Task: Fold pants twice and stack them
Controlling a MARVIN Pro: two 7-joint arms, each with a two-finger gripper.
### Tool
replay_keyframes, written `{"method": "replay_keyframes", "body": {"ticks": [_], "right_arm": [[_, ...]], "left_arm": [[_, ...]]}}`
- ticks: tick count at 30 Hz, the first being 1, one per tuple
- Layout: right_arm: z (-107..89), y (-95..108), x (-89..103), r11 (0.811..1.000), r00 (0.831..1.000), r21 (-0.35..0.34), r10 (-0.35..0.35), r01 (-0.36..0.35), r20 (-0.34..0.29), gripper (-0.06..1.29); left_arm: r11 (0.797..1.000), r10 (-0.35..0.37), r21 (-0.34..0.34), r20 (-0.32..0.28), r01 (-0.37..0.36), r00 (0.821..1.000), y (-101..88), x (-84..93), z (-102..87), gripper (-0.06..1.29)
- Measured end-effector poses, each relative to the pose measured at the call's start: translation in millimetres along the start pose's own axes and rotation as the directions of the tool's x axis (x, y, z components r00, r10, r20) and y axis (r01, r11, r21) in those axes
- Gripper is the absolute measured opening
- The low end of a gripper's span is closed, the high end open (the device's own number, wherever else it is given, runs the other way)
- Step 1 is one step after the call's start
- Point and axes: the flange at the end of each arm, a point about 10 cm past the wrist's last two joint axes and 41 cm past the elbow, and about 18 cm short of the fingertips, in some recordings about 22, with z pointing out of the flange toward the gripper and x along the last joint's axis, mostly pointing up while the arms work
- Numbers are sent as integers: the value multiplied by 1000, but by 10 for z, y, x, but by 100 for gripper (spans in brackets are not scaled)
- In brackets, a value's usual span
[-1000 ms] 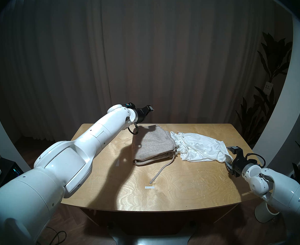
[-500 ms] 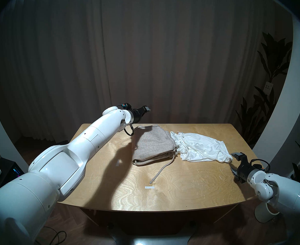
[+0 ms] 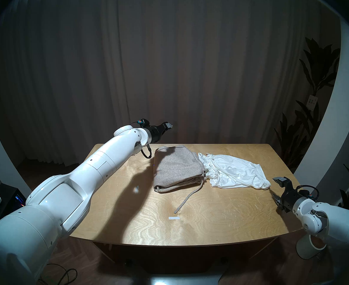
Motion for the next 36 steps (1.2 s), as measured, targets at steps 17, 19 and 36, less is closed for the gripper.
{"method": "replay_keyframes", "body": {"ticks": [17,19,36], "right_arm": [[-95,15,-89,998,999,48,-29,28,40,122],[-104,21,-85,998,999,53,-30,28,39,122],[-128,-6,81,994,1000,112,-5,6,-7,122]], "left_arm": [[996,63,-63,-58,-67,996,-81,-109,-386,124],[995,76,-58,-67,-80,995,-109,-127,-444,124],[993,68,114,-281,-38,957,-622,-102,-1169,124]]}}
